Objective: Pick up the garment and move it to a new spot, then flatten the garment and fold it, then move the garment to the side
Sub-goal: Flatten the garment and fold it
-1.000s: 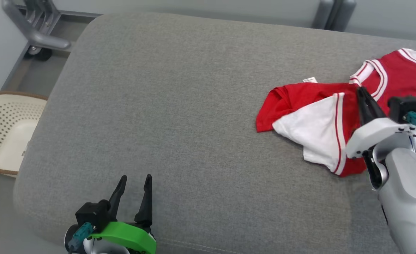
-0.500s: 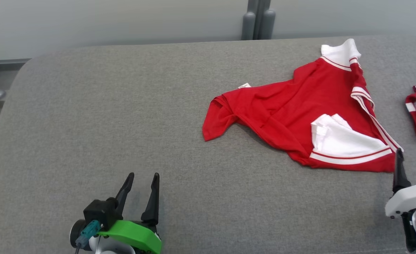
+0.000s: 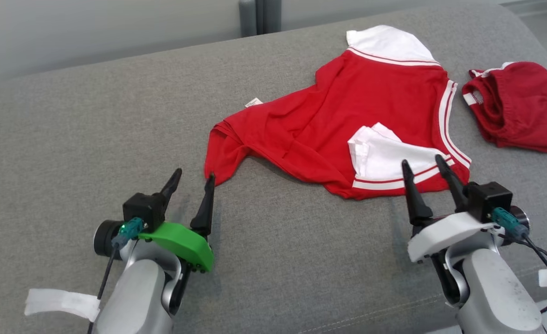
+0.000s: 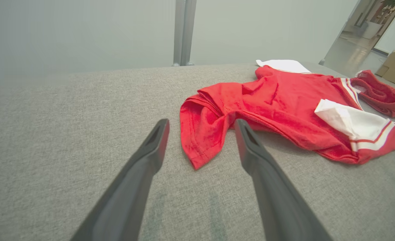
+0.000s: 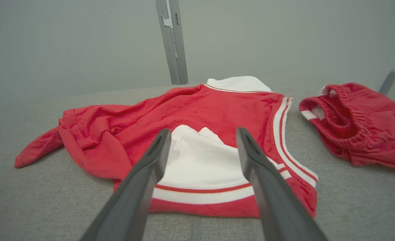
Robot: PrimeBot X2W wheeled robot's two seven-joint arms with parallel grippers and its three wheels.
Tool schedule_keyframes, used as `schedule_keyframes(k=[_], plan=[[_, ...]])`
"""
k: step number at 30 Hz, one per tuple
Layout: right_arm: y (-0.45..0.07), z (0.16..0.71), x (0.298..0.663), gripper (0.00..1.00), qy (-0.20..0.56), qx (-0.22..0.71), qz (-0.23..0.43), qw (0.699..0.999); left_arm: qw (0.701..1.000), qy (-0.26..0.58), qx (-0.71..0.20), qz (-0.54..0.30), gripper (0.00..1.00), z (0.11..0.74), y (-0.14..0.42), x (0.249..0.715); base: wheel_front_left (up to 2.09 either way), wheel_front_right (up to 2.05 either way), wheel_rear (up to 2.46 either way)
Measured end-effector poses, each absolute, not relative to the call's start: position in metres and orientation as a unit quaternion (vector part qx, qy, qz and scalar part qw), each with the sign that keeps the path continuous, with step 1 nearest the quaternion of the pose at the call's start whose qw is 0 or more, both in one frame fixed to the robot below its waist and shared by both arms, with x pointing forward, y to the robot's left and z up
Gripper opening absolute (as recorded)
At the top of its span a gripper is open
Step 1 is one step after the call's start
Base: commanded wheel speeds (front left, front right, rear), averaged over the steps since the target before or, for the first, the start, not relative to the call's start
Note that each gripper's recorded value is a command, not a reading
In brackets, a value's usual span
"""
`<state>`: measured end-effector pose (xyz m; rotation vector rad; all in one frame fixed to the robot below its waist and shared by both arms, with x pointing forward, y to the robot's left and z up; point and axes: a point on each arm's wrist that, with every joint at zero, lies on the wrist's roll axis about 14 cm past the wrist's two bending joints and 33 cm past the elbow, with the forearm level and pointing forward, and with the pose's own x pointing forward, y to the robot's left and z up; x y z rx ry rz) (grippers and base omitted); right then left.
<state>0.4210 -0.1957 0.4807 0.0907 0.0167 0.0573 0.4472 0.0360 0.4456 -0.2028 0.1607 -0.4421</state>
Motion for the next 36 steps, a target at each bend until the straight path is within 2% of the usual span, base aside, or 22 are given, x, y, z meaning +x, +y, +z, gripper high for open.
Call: schedule_keyframes(k=[6,14,22,28,30,31,32,33,34,35,36], plan=[[-0.186,0.468,0.424,1.0,0.026,0.052,0.039,0.998,0.967,0.105,-0.095,-0.211,1.0,0.427,0.036,0.477,0.0,0.0,0.0],[-0.203,0.446,0.424,1.0,0.057,0.043,0.019,0.997,0.959,0.103,-0.018,-0.264,1.0,0.419,0.01,0.522,0.0,0.0,0.0],[-0.226,0.43,0.416,1.0,0.08,0.043,-0.018,0.996,0.942,0.141,-0.038,-0.302,1.0,0.39,-0.03,0.518,0.0,0.0,0.0],[-0.23,0.425,0.415,1.0,0.087,0.044,-0.026,0.995,0.938,0.159,-0.056,-0.303,1.0,0.378,-0.036,0.51,0.0,0.0,0.0],[-0.227,0.424,0.416,1.0,0.088,0.046,-0.024,0.995,0.938,0.153,-0.06,-0.305,0.86,0.382,-0.037,0.51,0.0,0.0,0.0],[-0.225,0.423,0.417,1.0,0.088,0.047,-0.022,0.995,0.938,0.147,-0.063,-0.308,0.84,0.386,-0.039,0.51,0.0,0.0,0.0],[-0.223,0.423,0.418,1.0,0.088,0.048,-0.02,0.995,0.938,0.14,-0.066,-0.311,0.84,0.39,-0.042,0.511,0.0,0.0,0.0],[-0.222,0.422,0.418,1.0,0.089,0.048,-0.018,0.995,0.937,0.134,-0.069,-0.314,0.9,0.394,-0.045,0.511,0.0,0.0,0.0],[-0.221,0.422,0.418,1.0,0.09,0.048,-0.017,0.995,0.937,0.128,-0.074,-0.316,0.91,0.398,-0.047,0.511,0.0,0.0,0.0],[-0.22,0.421,0.419,1.0,0.09,0.049,-0.016,0.995,0.937,0.124,-0.077,-0.318,0.89,0.402,-0.049,0.512,0.0,0.0,0.0],[-0.22,0.421,0.418,1.0,0.091,0.049,-0.015,0.994,0.936,0.122,-0.077,-0.321,0.83,0.403,-0.051,0.512,0.0,0.0,0.0]])
